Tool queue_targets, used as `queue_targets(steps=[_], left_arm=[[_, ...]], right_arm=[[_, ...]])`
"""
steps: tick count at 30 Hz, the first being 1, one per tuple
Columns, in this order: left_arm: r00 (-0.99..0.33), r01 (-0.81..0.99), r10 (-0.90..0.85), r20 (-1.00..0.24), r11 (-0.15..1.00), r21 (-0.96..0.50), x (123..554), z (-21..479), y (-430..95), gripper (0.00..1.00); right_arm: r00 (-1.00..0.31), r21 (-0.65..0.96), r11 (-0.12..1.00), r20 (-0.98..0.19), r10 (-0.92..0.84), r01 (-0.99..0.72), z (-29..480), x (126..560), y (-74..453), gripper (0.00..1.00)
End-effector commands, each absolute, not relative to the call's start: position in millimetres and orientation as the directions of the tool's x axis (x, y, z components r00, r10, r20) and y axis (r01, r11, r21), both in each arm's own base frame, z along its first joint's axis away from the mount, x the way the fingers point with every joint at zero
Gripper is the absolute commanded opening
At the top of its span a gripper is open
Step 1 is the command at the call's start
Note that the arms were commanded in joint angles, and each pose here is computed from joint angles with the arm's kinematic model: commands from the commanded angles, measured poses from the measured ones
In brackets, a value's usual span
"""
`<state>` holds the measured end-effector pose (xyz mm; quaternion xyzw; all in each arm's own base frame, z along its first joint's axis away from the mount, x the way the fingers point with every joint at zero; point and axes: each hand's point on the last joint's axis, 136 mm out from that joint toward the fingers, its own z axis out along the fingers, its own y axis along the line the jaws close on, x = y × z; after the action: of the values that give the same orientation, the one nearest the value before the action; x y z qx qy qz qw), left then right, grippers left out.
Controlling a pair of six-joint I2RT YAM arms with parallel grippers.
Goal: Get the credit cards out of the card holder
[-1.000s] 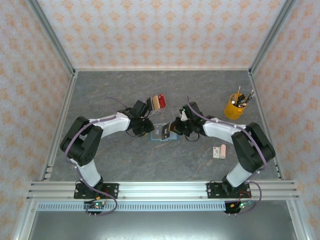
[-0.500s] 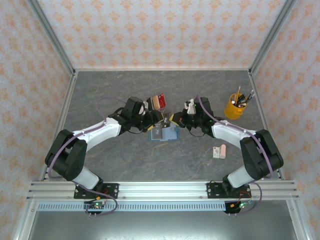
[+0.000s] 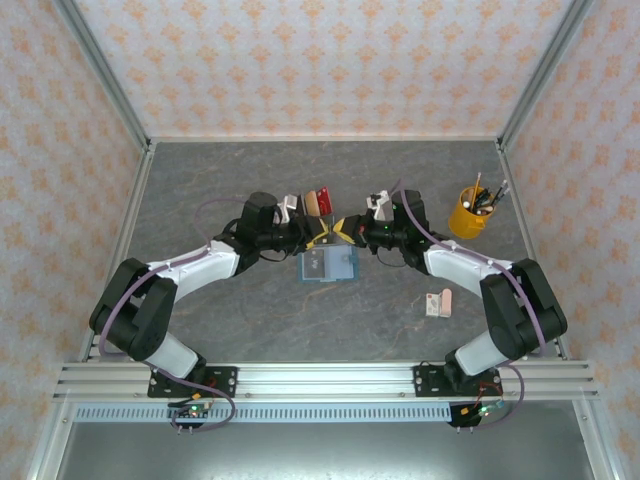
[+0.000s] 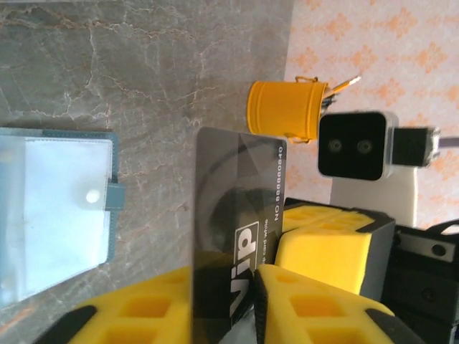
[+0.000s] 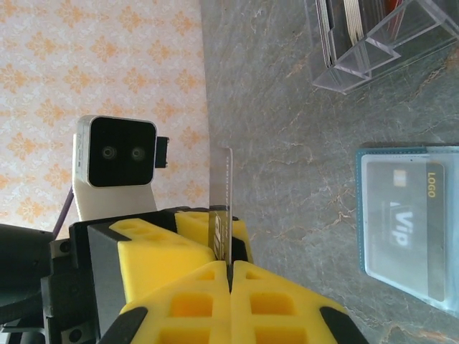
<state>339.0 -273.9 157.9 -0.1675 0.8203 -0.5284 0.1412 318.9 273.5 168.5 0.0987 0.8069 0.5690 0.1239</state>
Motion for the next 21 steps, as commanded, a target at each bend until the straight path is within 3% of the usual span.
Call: queue_targets(steps=[1,5,8,11,15,21], left_arm=[[-0.901,-0.071,-0.423,-0.091,0.352,-0.933,342,172,-273,0.13],[-0.887,-0.082,-0.439,-0.145,0.457,-0.886,338,164,-259,0.04],[-0.871,-0.116,-0.443,-0.211,0.604,-0.789,333,154,-236,0.00],[-0.864,-0.168,-0.426,-0.267,0.745,-0.646,328,146,-209,0.00],[-0.846,-0.227,-0.407,-0.344,0.859,-0.458,333,153,-181,0.00],[-0.790,-0.288,-0.360,-0.497,0.933,-0.218,360,176,-162,0.00]], right_arm=[[-0.955,0.947,0.322,-0.084,0.286,0.014,169,315,274,0.00],[-0.950,0.897,0.439,-0.088,0.299,0.055,155,309,261,0.15],[-0.937,0.820,0.567,-0.138,0.322,0.074,144,301,240,0.43],[-0.922,0.733,0.674,-0.197,0.334,0.087,138,292,216,0.62],[-0.913,0.657,0.749,-0.255,0.319,0.078,137,284,197,0.74],[-0.907,0.618,0.783,-0.286,0.309,0.072,129,273,184,0.92]])
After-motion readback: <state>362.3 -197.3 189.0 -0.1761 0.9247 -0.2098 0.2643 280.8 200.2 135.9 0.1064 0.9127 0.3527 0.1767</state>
